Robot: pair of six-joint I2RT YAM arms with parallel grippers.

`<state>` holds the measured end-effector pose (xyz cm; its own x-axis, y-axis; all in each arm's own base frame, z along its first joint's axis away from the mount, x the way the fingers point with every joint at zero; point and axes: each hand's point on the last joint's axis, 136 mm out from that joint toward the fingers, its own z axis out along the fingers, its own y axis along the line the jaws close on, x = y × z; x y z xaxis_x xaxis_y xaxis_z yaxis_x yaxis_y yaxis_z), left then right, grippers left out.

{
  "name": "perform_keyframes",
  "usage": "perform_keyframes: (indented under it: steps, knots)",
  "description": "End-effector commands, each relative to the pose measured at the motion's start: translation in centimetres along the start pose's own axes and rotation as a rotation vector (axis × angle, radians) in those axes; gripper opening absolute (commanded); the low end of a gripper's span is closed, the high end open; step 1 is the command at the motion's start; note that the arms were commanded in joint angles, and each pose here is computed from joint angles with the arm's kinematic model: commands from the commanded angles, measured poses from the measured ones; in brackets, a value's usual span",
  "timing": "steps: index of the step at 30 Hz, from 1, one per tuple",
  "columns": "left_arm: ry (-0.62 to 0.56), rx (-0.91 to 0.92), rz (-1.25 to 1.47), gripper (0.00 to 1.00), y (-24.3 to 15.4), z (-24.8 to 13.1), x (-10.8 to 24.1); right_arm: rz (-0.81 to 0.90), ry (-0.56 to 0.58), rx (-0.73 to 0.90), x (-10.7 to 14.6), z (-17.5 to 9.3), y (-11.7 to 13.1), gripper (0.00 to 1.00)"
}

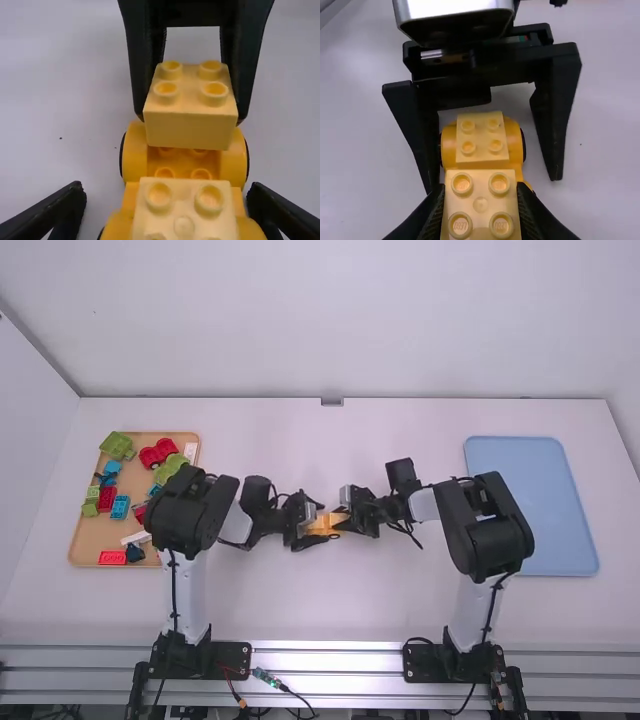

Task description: Assemble lego blocks to make yellow taxi

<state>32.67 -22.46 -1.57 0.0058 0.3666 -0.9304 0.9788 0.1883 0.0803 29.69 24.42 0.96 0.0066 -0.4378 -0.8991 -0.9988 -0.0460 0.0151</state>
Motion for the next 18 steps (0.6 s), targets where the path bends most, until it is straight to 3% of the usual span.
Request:
perform_keyframes:
  steps: [1, 8, 18]
  knots:
    - [0.029, -0.027, -0.065, 0.82, -0.27, -0.20, 0.79, 0.003, 0.007, 0.001, 0.09, 0.28, -0.41, 0.00]
    - [0.038, -0.019, -0.074, 0.67, -0.31, -0.01, 0.90, -0.009, 0.011, -0.005, -0.21, 0.55, -0.49, 0.00]
    - [0.040, 0.064, -0.069, 0.59, -0.37, 0.67, 0.47, -0.028, 0.015, -0.007, -0.09, 0.62, -0.37, 0.00]
